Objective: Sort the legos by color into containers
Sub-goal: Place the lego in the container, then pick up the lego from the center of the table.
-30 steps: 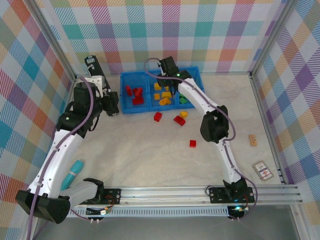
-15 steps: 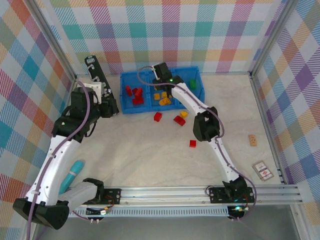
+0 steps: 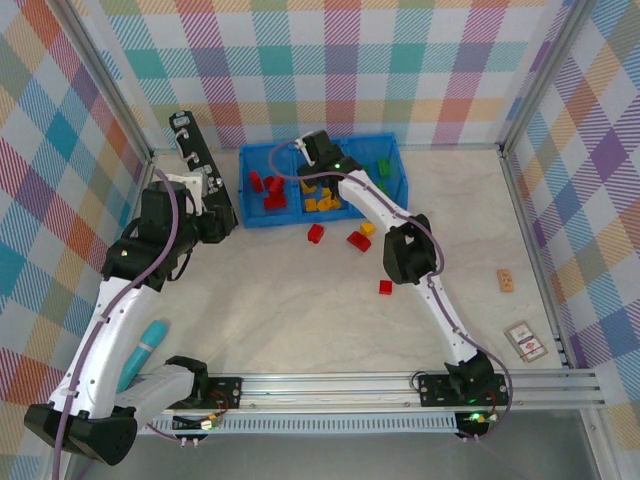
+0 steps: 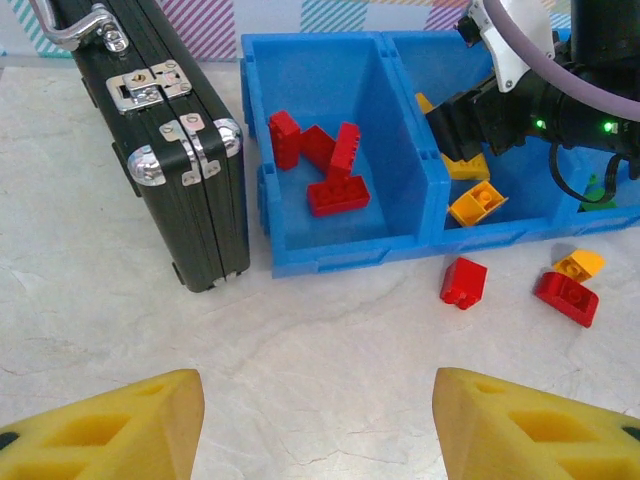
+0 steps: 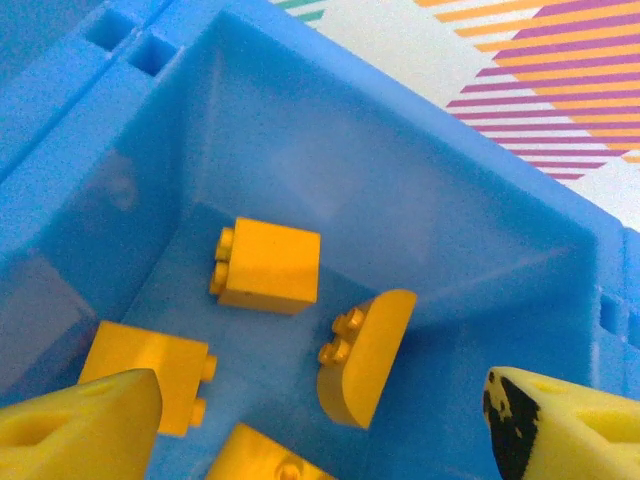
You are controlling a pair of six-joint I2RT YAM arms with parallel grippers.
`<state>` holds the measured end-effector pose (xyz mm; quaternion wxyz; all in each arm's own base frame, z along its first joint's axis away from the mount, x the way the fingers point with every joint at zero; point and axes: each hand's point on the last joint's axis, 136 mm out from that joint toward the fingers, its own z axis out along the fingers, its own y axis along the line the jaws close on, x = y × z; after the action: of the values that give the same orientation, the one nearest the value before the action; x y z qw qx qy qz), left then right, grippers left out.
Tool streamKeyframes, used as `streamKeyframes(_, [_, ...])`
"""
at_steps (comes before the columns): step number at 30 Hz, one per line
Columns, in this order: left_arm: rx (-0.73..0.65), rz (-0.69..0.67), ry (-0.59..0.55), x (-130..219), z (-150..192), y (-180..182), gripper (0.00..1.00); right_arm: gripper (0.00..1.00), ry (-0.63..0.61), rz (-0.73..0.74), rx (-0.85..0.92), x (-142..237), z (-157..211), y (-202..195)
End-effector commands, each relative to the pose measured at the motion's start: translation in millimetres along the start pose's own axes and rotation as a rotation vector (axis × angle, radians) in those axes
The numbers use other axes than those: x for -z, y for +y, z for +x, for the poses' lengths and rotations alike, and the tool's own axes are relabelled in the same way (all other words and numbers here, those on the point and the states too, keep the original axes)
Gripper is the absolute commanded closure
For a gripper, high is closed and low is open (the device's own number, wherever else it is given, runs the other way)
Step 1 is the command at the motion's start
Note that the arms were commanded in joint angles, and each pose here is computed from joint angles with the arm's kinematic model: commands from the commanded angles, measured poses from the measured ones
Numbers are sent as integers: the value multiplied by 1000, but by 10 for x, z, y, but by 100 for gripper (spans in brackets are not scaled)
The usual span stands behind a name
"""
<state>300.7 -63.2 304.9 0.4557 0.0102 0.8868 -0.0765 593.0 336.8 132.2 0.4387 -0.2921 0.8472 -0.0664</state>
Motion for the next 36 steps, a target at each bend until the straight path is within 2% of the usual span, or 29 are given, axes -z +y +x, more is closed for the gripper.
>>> streamKeyframes(1, [26,33,10,-34,21,-39,38,15,-128,38,-32,696,-605,-335])
streamKeyframes(5, [37,48,9,-54,20,-65,38,15,-69,83,-112,1045,-529,-561])
streamKeyframes(9, [43,-6,31,-79,57,27,38,17,-4,39,-219,1312,-306,-652])
streamKeyframes(17, [50,2,48,-81,84,10,37,29,150,-72,-470,1716,208,-748])
streamKeyframes(23, [52,19,57,-83,83,-24,36,30,266,-155,-593,1757,666,-517])
streamKeyframes(29, [44,24,75,-95,86,-39,31,29,399,-196,-603,1587,1172,-304])
streamKeyframes(36, [46,26,84,-71,49,-50,28,23,468,-184,-610,1337,1477,-319])
